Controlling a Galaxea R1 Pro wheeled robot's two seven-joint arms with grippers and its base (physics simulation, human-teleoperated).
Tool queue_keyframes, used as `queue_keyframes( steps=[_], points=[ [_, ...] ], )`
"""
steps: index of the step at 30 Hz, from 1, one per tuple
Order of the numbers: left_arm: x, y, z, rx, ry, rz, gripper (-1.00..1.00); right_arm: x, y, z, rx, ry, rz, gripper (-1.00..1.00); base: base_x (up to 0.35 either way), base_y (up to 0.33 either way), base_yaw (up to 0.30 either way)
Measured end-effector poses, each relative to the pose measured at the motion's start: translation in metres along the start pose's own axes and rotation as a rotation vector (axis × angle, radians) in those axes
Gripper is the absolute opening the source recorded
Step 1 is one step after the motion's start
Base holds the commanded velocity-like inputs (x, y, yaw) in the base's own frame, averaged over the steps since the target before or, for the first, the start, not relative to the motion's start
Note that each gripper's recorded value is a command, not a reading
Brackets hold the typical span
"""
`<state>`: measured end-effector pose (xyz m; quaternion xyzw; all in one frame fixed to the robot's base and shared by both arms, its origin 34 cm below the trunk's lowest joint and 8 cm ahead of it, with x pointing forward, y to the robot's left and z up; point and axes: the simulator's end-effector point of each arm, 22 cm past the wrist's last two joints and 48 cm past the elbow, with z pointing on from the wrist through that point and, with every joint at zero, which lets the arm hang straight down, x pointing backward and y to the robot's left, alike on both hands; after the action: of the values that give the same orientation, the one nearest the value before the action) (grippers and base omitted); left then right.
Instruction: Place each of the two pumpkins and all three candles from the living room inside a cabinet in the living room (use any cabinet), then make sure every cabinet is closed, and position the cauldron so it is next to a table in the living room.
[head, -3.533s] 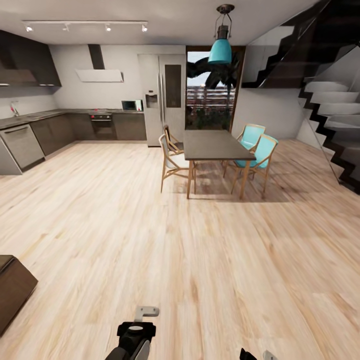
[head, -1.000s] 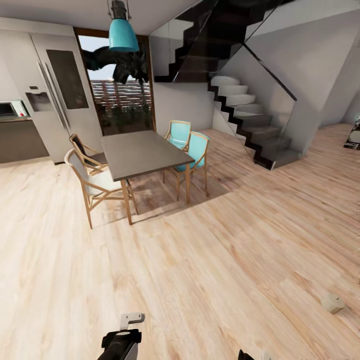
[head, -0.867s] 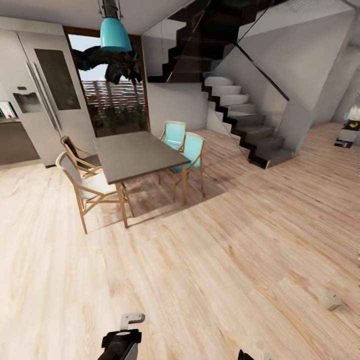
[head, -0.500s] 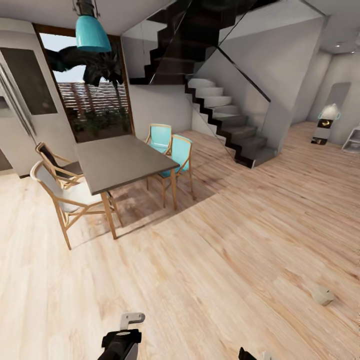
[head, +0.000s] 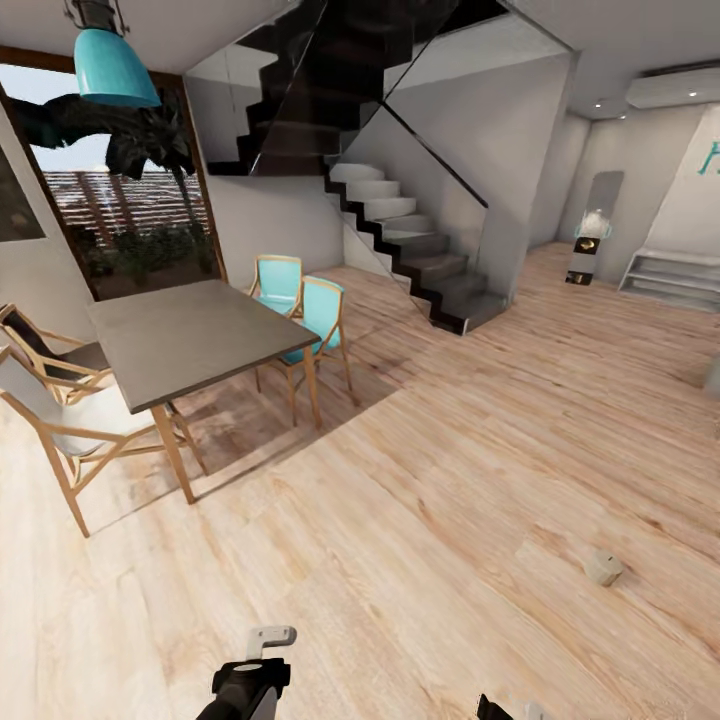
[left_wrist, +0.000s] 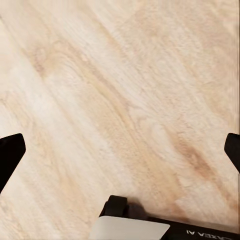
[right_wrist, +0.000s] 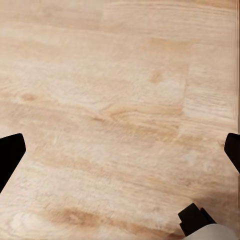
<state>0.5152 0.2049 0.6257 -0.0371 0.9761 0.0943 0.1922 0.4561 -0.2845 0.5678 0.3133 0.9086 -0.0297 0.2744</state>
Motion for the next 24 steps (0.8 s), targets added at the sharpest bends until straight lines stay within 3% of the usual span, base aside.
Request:
queue_keyframes(
  steps=[9,24],
  points=[
    [-0.0035,0.0010,-0.0020,0.000,-0.009,-0.001,1.00,-0.0033,0.0020,-0.0010,-0.005,-0.007,0.002,1.00,0.045,0.001,-0.264],
    [-0.0091,0.0015,-0.0055,0.001,-0.023,-0.003,1.00,-0.0087,0.0052,-0.0028,-0.013,-0.018,0.005,1.00,0.240,0.153,-0.264]
  ],
)
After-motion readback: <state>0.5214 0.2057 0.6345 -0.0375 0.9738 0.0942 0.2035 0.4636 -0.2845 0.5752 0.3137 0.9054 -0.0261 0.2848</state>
